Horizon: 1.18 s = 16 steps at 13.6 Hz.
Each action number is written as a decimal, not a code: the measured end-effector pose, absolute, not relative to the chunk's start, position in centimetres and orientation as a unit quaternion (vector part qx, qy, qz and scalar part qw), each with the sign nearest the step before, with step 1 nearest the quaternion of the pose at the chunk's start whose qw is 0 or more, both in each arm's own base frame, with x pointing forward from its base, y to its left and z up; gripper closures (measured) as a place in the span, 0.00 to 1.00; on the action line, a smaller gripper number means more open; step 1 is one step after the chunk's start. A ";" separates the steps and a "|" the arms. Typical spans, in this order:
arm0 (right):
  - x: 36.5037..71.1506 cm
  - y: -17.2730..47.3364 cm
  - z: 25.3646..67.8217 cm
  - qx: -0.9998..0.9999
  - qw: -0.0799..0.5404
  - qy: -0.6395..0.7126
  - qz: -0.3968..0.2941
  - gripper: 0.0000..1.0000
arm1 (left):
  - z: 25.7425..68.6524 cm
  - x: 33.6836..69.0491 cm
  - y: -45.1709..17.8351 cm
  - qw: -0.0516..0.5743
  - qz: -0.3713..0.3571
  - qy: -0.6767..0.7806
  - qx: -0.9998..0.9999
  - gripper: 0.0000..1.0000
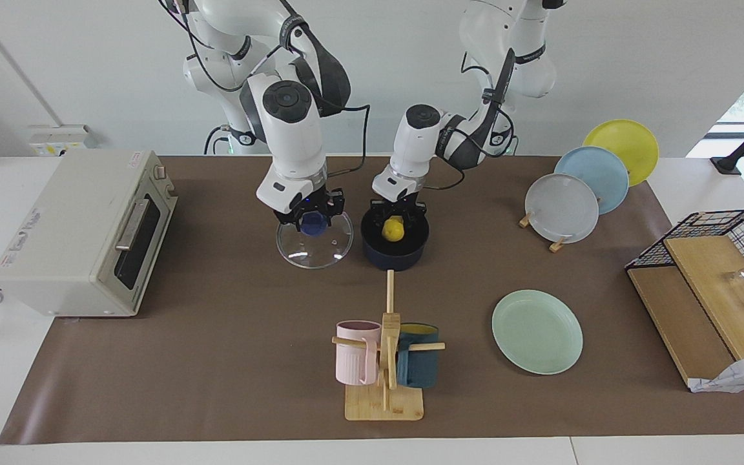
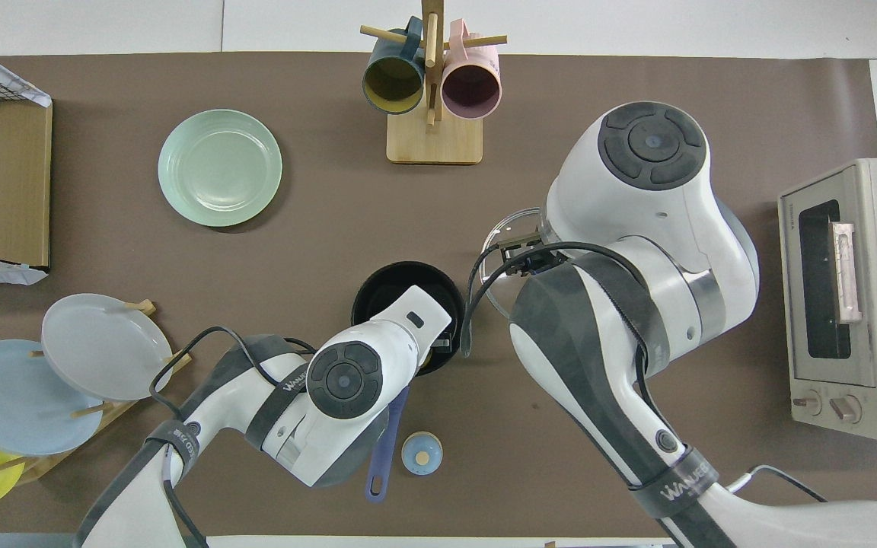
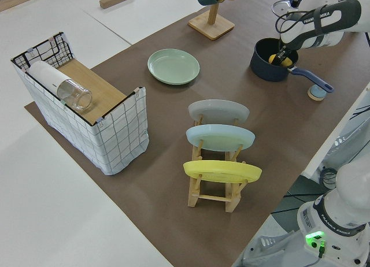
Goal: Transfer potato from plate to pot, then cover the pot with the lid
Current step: 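Carry the potato into the pot with the left gripper while the right gripper lifts, then open the left gripper and withdraw it toward the plate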
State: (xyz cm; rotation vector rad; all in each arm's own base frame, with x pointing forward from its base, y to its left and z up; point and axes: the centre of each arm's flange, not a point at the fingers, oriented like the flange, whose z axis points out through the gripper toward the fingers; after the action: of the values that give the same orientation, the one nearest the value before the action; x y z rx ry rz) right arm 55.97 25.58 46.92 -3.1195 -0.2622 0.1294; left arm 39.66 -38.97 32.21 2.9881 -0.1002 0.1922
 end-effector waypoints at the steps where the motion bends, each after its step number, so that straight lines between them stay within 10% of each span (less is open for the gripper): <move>1: 56.0 25.6 46.9 -0.996 0.004 -0.084 0.041 0.34 | 32.2 39.6 -39.0 0.068 0.068 -0.039 0.995 0.38; 6: 56.0 25.6 46.9 -0.996 0.004 -0.084 0.041 0.34 | 33.5 40.3 -39.0 0.067 0.081 -0.044 0.993 0.00; 16: 53.4 33.3 45.8 -0.997 0.027 -0.066 -0.010 0.34 | 53.9 51.5 -24.8 0.044 0.048 -0.026 0.998 0.00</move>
State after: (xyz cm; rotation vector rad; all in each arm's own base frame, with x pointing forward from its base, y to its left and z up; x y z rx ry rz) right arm 53.37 33.31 45.79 -3.0799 -0.2036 -0.0316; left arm 51.55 -24.77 53.88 3.0492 -0.0782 0.1461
